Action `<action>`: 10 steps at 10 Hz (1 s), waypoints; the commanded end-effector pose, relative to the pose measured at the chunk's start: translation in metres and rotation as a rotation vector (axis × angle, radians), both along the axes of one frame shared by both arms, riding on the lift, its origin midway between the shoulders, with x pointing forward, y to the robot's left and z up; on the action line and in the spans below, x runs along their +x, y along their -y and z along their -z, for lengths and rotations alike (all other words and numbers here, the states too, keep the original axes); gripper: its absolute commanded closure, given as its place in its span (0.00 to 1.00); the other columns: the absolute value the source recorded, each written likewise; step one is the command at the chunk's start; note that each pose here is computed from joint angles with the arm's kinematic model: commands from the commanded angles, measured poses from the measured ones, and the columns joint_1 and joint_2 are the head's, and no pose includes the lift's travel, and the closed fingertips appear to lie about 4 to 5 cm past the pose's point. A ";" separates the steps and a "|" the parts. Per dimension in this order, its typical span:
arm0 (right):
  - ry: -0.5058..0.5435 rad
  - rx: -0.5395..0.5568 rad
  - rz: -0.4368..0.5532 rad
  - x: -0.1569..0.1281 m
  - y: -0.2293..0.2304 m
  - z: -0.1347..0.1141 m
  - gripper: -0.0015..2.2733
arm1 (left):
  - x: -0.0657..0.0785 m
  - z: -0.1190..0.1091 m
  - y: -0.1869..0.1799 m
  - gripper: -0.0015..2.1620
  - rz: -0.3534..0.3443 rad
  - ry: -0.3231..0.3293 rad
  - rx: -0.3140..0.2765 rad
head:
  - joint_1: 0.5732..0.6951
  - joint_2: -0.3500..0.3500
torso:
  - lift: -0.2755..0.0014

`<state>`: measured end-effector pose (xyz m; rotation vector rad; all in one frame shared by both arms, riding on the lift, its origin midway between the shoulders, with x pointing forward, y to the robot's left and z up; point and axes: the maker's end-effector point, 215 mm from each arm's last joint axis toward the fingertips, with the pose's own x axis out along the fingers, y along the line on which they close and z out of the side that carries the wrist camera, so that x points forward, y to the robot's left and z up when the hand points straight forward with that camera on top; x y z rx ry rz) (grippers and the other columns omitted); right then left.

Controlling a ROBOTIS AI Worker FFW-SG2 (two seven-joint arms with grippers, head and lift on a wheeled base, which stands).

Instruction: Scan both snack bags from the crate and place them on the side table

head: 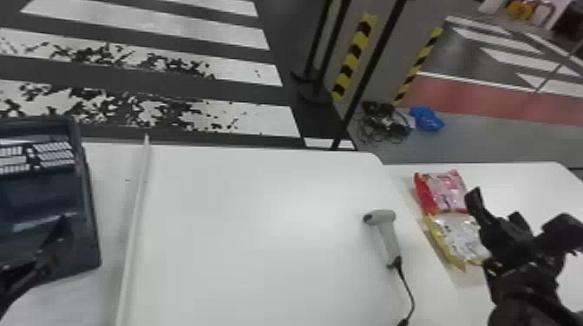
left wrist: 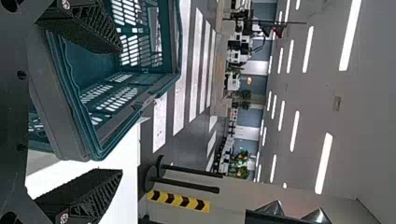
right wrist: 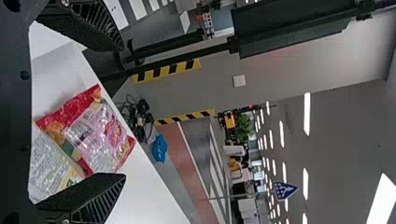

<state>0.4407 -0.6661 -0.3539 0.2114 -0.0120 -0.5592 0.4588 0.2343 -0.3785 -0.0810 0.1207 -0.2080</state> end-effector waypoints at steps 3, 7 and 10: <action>-0.014 -0.175 -0.256 0.023 -0.163 -0.008 0.01 | -0.001 0.000 -0.001 0.04 -0.003 -0.001 0.001 | 1.00 0.00 | 0.65; 0.018 -0.284 -0.453 0.020 -0.330 0.001 0.01 | -0.002 0.001 0.000 0.04 -0.004 -0.003 0.001 | 1.00 0.19 | 0.65; 0.048 -0.281 -0.536 0.005 -0.416 0.008 0.01 | -0.004 0.003 0.002 0.04 0.000 -0.006 0.002 | 1.00 0.36 | 0.65</action>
